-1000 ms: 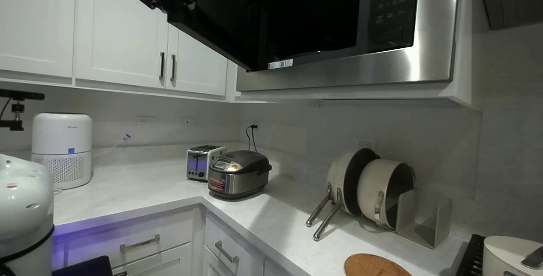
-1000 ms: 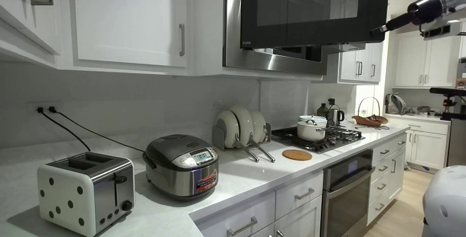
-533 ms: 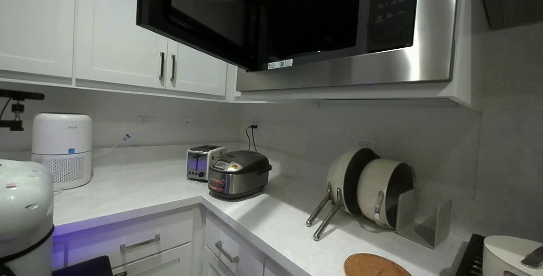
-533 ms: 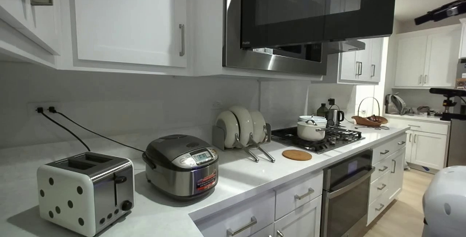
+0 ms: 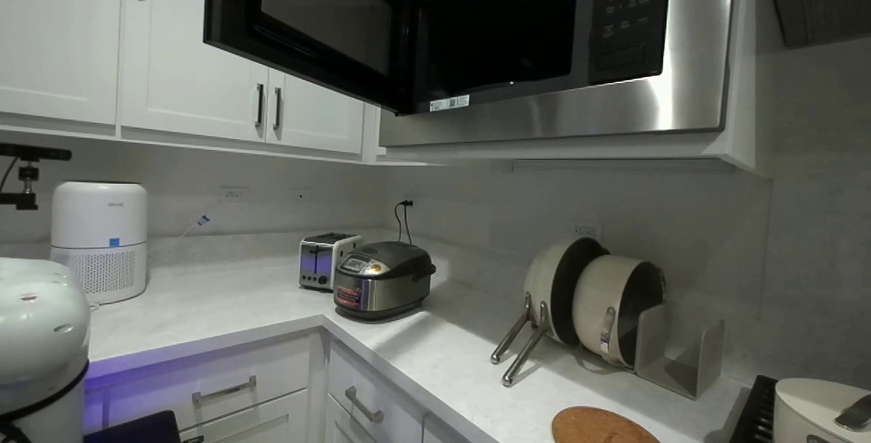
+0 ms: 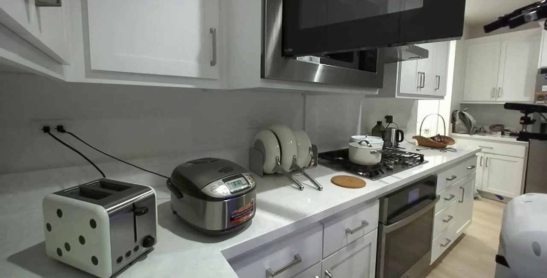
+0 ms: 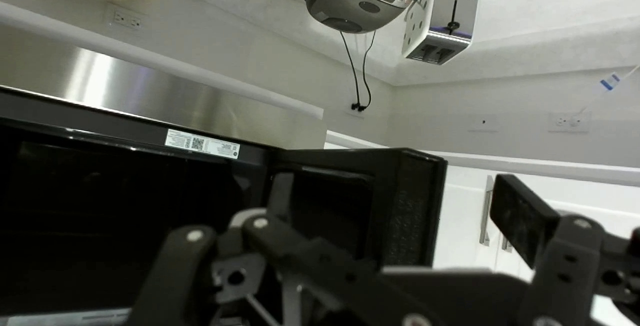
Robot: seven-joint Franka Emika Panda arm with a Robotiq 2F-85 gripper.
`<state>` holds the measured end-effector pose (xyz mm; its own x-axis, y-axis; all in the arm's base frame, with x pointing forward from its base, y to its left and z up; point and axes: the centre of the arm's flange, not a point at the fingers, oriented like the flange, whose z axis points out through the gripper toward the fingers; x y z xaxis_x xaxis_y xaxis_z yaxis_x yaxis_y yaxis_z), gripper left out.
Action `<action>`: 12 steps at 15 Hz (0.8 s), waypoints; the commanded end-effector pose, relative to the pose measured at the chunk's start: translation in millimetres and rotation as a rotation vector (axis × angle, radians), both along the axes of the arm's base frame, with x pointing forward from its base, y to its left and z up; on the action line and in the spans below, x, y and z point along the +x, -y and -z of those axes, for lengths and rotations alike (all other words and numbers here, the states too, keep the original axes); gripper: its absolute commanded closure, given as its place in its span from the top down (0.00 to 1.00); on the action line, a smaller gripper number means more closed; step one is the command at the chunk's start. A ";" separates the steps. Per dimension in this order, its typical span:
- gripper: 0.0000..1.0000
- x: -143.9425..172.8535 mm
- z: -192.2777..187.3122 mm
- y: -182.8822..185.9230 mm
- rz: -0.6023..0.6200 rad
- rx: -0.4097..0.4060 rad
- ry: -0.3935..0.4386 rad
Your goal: Open the microwave door
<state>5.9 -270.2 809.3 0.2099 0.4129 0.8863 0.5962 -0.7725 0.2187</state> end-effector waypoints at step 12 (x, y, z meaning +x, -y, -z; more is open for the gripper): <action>1.00 224.1 -12.7 -29.5 0.077 -0.023 -0.239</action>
